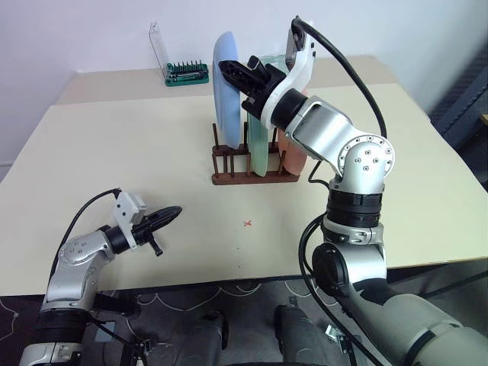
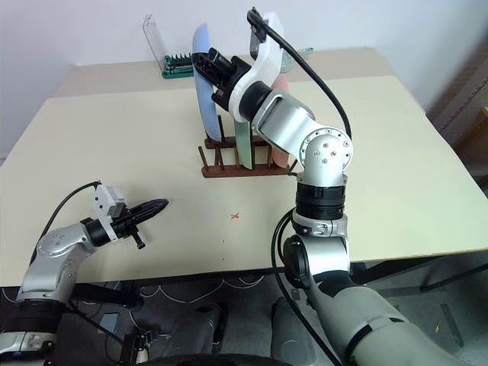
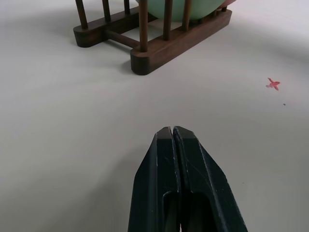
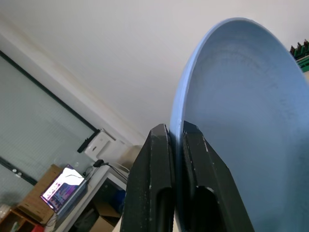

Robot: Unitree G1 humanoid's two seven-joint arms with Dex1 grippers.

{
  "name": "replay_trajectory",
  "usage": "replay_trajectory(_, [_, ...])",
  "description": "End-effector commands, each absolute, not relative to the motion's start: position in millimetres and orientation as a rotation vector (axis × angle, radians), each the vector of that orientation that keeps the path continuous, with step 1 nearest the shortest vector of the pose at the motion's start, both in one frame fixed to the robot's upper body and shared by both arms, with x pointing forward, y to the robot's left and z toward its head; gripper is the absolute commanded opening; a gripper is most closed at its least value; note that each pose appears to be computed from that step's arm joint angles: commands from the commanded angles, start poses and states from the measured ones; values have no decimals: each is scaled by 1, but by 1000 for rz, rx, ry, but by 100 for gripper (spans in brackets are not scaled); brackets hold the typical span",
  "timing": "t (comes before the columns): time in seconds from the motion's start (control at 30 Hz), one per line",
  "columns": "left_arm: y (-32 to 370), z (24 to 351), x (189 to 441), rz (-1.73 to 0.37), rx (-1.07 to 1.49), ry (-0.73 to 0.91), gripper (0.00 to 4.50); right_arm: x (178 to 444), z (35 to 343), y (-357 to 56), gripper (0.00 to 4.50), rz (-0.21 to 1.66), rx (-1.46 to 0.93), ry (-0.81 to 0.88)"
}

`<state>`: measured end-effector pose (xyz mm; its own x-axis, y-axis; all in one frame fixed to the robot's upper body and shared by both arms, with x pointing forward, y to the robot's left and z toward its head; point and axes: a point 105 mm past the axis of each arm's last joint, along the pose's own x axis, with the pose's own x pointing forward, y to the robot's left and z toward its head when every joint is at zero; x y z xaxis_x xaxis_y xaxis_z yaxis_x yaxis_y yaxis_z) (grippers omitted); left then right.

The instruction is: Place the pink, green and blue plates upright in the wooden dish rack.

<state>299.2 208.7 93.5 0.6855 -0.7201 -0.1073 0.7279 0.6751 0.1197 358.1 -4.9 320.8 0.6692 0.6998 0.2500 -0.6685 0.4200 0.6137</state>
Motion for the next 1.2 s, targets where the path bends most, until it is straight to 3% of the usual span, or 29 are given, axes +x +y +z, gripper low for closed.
replay_trajectory(0.03, [205, 111, 301, -821, 188, 7, 0, 344, 344, 1, 1, 916, 779, -17])
replay_trajectory(0.83, [195, 126, 304, -817, 201, -1, 0, 362, 305, 7, 1, 742, 828, 162])
replay_trajectory(0.93, [194, 126, 305, -816, 201, -2, 0, 362, 304, 8, 103, 748, 830, 168])
replay_trajectory(1.13, [192, 126, 305, -816, 198, -2, 0, 362, 311, 7, 406, 754, 813, 133])
replay_trajectory(1.17, [192, 126, 305, -816, 198, -2, 0, 360, 315, 7, 447, 766, 803, 114])
replay_trajectory(1.2, [192, 126, 304, -817, 197, -2, 0, 359, 318, 7, 447, 777, 790, 96])
